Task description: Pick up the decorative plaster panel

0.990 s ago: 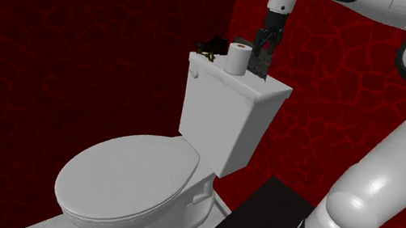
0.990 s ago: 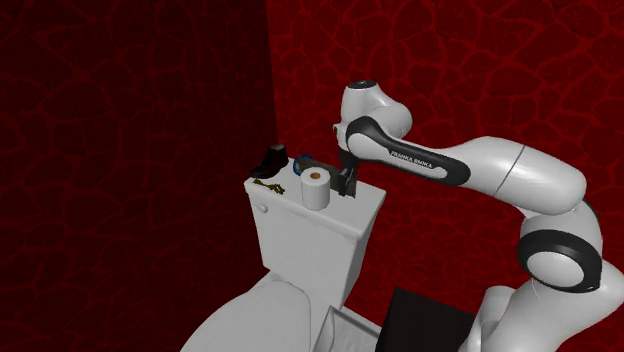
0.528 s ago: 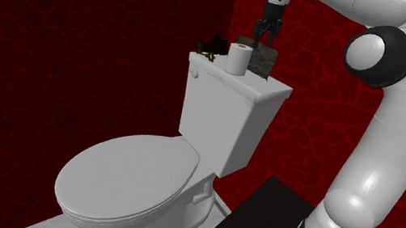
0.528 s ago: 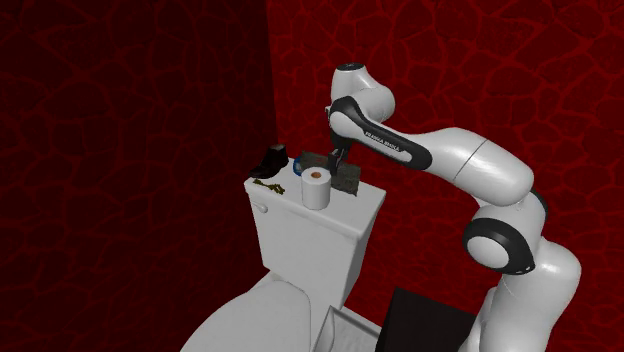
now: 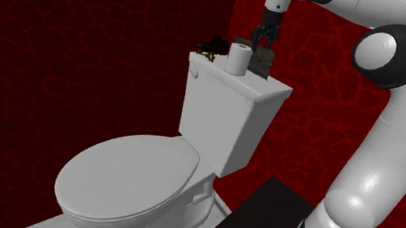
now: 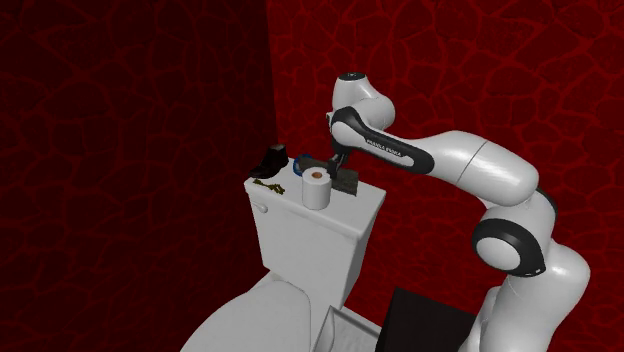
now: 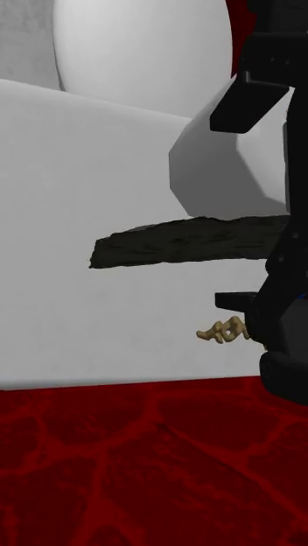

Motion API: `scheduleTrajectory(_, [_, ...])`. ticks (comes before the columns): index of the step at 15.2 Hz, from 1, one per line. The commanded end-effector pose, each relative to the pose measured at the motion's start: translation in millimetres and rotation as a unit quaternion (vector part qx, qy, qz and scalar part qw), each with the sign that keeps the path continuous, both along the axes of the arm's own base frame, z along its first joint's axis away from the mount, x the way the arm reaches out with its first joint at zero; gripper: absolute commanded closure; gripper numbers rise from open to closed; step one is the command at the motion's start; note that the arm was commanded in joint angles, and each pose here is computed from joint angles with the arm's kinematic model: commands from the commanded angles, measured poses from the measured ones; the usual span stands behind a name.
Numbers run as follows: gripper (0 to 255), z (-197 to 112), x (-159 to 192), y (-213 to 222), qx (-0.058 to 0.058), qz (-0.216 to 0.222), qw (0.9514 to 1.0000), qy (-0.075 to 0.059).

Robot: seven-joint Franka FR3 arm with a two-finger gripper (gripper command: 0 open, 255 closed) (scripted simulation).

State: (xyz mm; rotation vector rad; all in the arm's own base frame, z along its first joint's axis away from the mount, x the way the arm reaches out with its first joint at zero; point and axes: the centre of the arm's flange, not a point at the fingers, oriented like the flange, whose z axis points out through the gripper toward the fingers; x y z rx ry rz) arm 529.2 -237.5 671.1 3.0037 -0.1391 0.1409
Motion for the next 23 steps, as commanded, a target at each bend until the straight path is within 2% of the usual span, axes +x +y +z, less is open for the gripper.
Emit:
scheduleTrajectory(1, [255, -14.5, 1.7, 1.7, 0.003, 0.001, 0.9999, 0.011])
scheduleTrajectory(6, [255, -18.6, 8.7, 1.7, 0.003, 0.001, 0.9999, 0.01])
scheduleTrajectory(9, [255, -17.7, 0.7, -3.4, 0.005, 0.001, 0.9999, 0.01])
scheduleTrajectory(23, [255, 55.0, 6.0, -0.2, 0.003, 0.001, 0.9999, 0.011])
